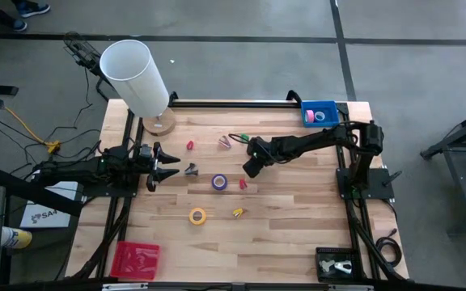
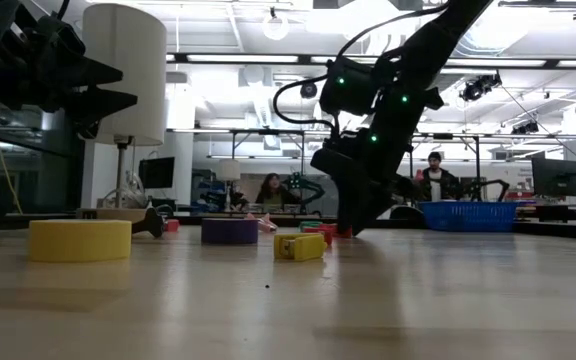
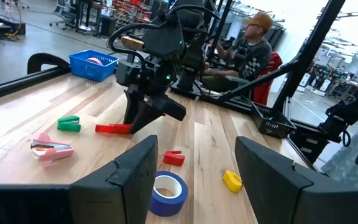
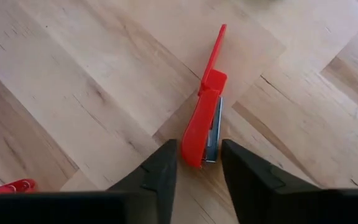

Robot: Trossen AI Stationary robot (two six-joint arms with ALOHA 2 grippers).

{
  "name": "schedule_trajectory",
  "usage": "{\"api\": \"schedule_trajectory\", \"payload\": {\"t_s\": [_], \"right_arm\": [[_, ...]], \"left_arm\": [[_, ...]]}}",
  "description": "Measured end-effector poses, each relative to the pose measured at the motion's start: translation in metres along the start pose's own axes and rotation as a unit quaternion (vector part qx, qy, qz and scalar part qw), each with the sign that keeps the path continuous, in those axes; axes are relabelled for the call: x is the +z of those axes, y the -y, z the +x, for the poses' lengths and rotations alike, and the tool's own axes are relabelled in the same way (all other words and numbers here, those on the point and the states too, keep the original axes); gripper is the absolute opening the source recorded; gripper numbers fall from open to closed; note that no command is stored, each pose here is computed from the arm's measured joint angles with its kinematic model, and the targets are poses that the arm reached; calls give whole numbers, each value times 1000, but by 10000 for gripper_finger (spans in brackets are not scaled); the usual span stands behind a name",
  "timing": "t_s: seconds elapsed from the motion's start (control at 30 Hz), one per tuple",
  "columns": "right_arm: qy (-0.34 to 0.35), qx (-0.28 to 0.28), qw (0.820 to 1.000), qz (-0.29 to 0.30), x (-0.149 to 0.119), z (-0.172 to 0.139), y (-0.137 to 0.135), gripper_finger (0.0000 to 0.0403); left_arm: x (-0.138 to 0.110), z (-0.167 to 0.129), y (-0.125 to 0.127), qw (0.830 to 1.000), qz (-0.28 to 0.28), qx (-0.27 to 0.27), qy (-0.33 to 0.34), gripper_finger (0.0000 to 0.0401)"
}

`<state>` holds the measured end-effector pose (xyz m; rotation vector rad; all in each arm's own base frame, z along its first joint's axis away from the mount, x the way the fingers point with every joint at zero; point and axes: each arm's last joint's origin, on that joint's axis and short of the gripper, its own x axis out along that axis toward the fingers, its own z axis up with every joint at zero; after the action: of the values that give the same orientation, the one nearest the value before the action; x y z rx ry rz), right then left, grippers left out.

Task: Pick and place Stapler, Stapler remover, tape
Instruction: Put the bottom right red stapler into the red bin

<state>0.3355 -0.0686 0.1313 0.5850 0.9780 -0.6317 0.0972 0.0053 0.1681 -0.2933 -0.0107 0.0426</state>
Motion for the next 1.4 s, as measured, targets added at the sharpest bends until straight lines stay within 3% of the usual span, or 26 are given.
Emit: {"api": "schedule_trajectory", "payload": {"t_s": [0.3, 0.7, 0.9, 1.03, 1.13, 1.27, 1.4], "right_arm": [[-19, 33, 999, -3, 0, 0, -2, 12], [-63, 88, 994, 1, -3, -1, -5, 0], [-72, 86, 994, 8, -4, -5, -4, 5], [-56, 94, 991, -80, 2, -25, 0, 11], [-34, 98, 977, -186, 9, -39, 7, 12], [-4, 100, 926, -363, 16, -47, 16, 28], [4, 123, 884, -451, 22, -45, 20, 85]], "left_arm": [[0, 0, 0, 1000, 0, 0, 0, 213], [0, 0, 0, 1000, 0, 0, 0, 213], [0, 0, 0, 1000, 0, 0, 0, 213], [0, 0, 0, 1000, 0, 0, 0, 213], [0, 0, 0, 1000, 0, 0, 0, 213], [0, 0, 0, 1000, 0, 0, 0, 213], [0, 0, 0, 1000, 0, 0, 0, 213]]}}
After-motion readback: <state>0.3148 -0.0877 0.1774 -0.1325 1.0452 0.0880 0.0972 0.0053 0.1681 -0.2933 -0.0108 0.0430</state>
